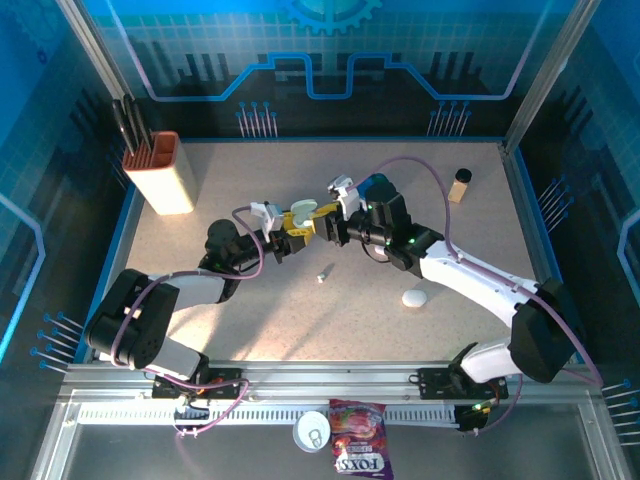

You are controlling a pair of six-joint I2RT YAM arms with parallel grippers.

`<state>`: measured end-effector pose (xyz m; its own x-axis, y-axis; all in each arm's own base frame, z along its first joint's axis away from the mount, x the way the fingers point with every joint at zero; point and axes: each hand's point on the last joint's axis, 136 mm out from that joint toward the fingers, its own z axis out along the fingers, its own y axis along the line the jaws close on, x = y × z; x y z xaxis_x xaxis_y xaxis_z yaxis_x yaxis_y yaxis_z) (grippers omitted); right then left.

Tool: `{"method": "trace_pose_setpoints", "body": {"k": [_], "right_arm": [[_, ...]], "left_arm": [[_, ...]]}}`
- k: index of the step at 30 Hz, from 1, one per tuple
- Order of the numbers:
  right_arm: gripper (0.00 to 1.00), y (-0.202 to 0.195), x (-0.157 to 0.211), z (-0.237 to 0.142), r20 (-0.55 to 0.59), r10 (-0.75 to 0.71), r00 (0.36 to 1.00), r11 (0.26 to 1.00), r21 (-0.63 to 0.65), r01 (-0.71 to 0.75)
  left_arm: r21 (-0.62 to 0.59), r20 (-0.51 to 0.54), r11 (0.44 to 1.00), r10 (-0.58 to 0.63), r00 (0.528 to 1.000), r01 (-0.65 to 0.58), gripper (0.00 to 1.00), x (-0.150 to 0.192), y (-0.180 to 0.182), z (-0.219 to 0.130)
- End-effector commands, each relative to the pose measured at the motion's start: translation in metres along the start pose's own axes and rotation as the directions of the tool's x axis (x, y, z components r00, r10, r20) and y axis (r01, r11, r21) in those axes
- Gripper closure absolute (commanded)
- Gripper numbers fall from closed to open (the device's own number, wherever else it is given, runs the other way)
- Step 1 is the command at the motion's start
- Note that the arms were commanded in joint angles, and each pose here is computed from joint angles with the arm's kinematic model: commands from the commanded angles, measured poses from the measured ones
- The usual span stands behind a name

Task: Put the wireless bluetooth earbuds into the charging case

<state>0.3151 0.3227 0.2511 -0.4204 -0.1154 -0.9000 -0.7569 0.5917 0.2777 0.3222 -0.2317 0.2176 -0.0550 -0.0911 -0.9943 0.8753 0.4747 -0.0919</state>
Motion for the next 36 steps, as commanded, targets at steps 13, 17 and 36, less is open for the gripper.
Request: {"method": "trace_pose_setpoints", "body": {"k": [13, 17, 36], "right_arm": [[0.47, 0.005, -0.017, -0.022, 0.107, 0.041, 0.993, 0.998, -0.048, -0.036], [0.36, -0.033, 0.001, -0.027, 0.075, 0.211, 0.975, 0.976, 0.034, -0.214], [0.40, -0.037, 0.171, 0.053, -0.537, 0.513, 0.670, 0.847, 0.191, -0.496]], "left_arm": [[-0.045, 0.052, 0.997, 0.058, 0.997, -0.056, 0.65, -0.015, 0.007, -0.005], [-0.091, 0.049, 0.993, 0.077, 0.996, -0.072, 0.64, -0.014, 0.018, -0.012], [-0.150, 0.057, 0.978, 0.155, 0.986, -0.146, 0.64, -0.037, 0.020, -0.025]]}}
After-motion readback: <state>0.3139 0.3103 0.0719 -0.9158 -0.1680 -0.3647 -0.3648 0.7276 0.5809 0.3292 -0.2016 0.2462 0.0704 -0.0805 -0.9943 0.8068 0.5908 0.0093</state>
